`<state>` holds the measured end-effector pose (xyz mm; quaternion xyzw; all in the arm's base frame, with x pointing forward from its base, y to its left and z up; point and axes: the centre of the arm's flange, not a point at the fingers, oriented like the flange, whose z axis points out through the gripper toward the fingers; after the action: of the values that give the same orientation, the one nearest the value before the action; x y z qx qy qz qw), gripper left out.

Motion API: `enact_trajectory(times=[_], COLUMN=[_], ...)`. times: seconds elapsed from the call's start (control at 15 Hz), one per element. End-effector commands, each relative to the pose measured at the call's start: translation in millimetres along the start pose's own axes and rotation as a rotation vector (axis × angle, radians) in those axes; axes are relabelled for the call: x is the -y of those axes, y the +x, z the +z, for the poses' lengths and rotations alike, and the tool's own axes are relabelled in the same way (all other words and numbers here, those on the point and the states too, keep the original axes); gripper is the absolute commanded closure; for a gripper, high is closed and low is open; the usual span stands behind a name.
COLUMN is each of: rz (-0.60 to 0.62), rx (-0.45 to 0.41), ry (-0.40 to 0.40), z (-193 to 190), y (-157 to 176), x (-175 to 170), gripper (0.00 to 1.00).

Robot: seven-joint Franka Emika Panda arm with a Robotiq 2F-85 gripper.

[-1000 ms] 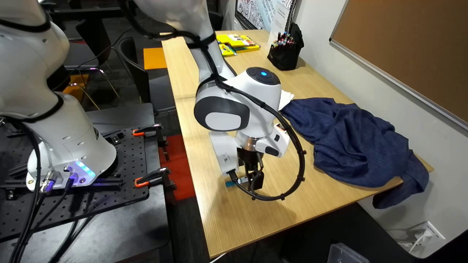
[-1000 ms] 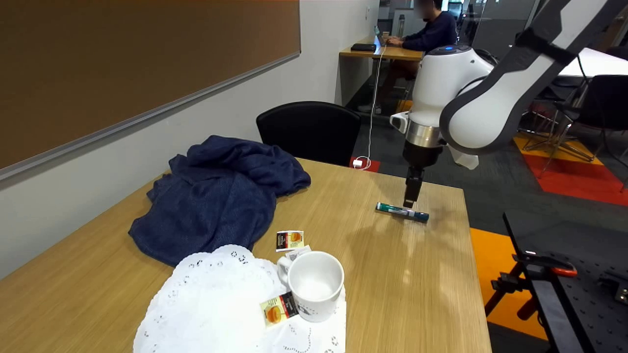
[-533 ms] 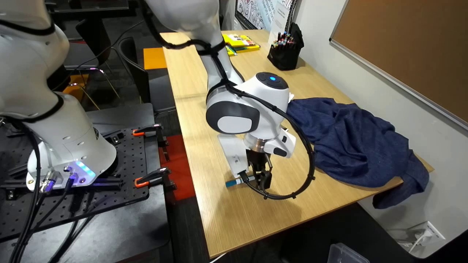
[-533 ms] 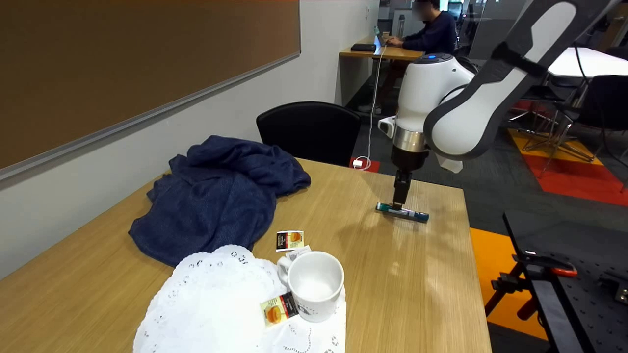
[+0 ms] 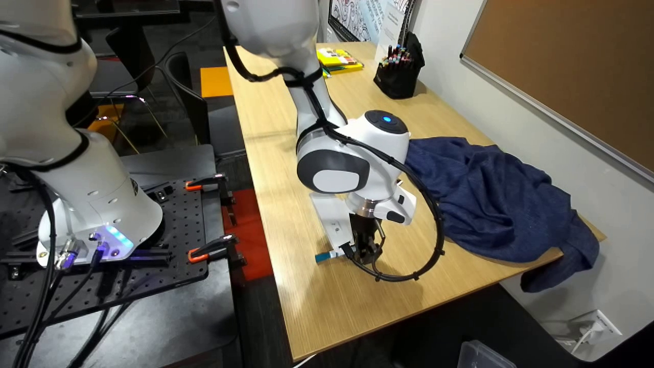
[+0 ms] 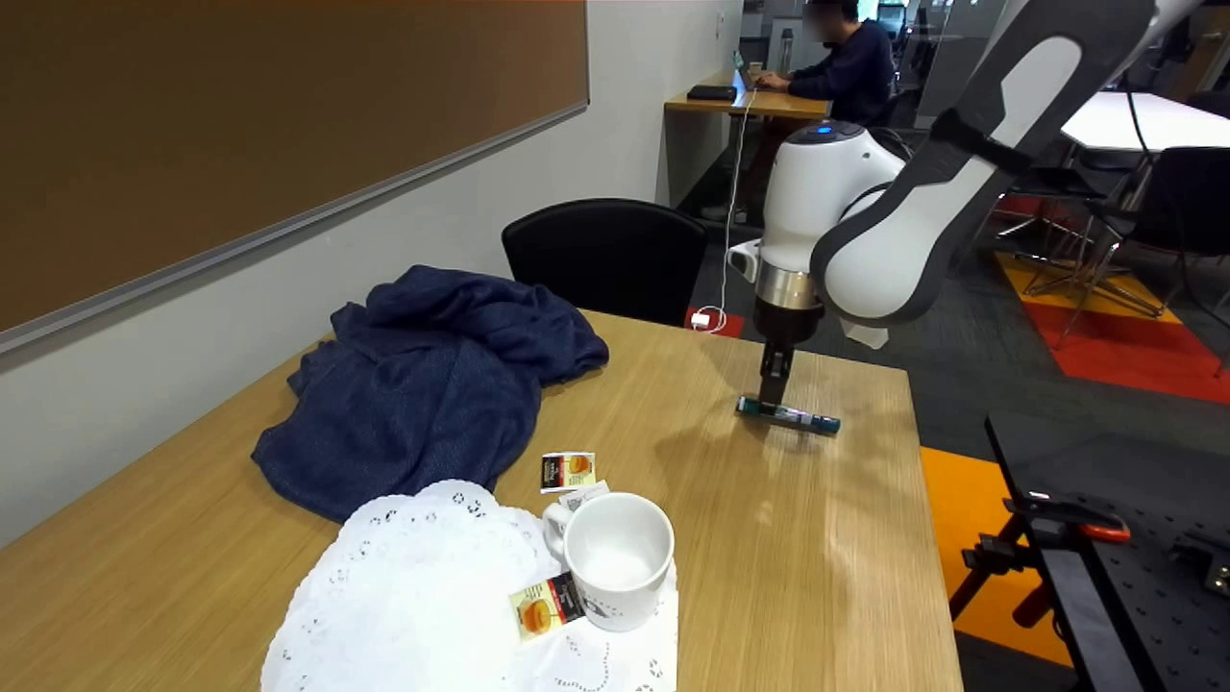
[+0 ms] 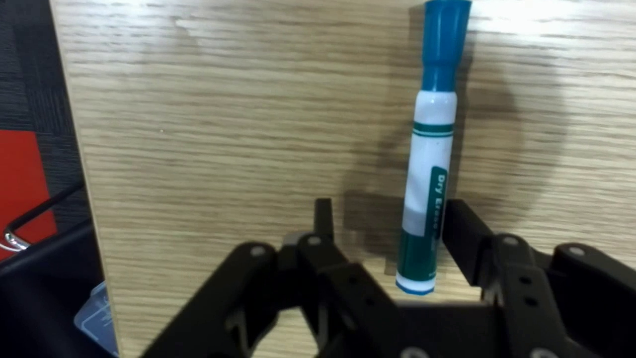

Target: Put the marker in the mug

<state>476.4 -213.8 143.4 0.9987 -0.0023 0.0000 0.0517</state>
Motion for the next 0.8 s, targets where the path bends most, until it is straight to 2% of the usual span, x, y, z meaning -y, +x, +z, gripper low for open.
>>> enact_trajectory(times=[0.0,0.07,0.27,0.47,0.73], rz=[-0.018,-0.019,-0.022,-0.020,0.051], rx=[0.006,0.007,0.012,0.008,-0.018], ry=[-0.004,-0.005,-0.011,-0.017,-0.019], z=[5,6,8,-1,-49], y=[8,9,11,11,5], x=[-3,-3,-2,3,16], gripper=[0.63,0.77,0.99,0.95,0.95])
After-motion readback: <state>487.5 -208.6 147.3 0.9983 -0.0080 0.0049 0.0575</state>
